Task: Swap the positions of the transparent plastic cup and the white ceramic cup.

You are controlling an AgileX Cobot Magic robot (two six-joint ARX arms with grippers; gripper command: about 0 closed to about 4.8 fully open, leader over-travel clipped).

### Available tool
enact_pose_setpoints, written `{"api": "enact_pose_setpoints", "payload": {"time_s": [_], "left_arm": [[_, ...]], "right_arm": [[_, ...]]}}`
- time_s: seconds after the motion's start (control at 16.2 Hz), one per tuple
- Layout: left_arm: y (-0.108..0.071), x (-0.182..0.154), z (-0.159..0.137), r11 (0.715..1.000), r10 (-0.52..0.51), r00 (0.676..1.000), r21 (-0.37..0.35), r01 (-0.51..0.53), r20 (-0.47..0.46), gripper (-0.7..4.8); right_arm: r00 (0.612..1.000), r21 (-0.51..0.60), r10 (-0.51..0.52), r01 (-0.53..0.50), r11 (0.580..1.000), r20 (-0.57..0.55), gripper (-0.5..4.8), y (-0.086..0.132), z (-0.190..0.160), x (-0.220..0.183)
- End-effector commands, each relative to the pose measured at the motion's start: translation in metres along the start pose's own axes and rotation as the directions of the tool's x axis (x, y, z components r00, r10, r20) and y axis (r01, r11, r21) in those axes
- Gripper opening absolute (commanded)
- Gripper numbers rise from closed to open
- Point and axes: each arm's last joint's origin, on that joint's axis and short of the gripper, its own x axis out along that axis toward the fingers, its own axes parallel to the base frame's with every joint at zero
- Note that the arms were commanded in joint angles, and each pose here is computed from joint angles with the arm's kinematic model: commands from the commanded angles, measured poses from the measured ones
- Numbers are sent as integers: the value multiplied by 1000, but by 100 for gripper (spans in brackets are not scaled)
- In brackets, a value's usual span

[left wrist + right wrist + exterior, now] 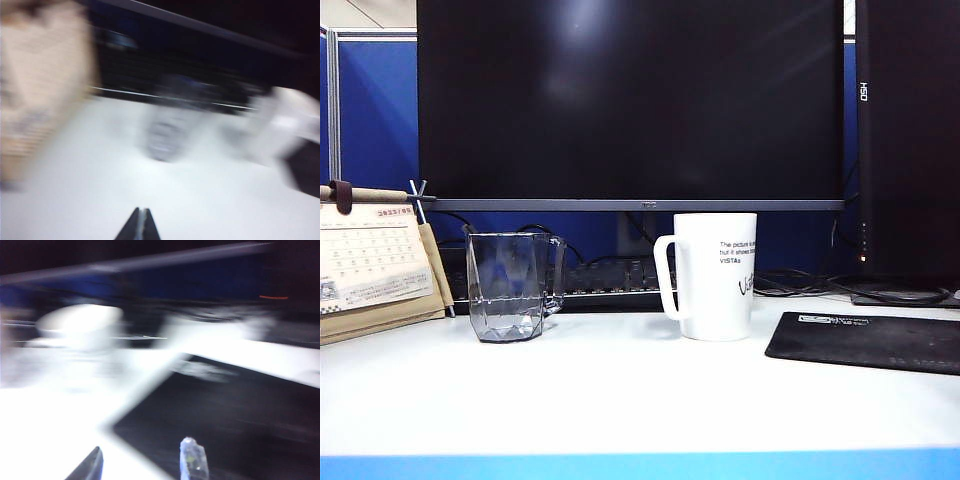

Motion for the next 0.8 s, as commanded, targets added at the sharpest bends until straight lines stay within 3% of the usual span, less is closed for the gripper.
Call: {"api": "enact_pose_setpoints", "payload": {"time_s": [0.06, 0.25, 0.49, 0.62, 0.8], "left_arm": [[-9, 1, 0, 987, -135, 991, -94, 133, -16, -6], [-19, 2, 7, 973, -193, 980, -120, 199, 58, -6], [-32, -1, 19, 941, -249, 949, -182, 284, 193, -6], [-38, -8, 36, 941, -254, 936, -161, 297, 242, -6], [-50, -17, 70, 955, -239, 924, -99, 279, 299, -6]], "right_arm": [[991, 265, 119, -130, 956, 55, 201, 4, 6, 0], [992, 339, 89, -114, 934, 89, 202, 4, 9, 0], [954, 342, 134, -223, 913, 267, 202, 9, 29, -5], [907, 288, 177, -299, 910, 382, 202, 14, 43, -10], [865, 246, 218, -356, 901, 453, 203, 21, 60, -18]]}}
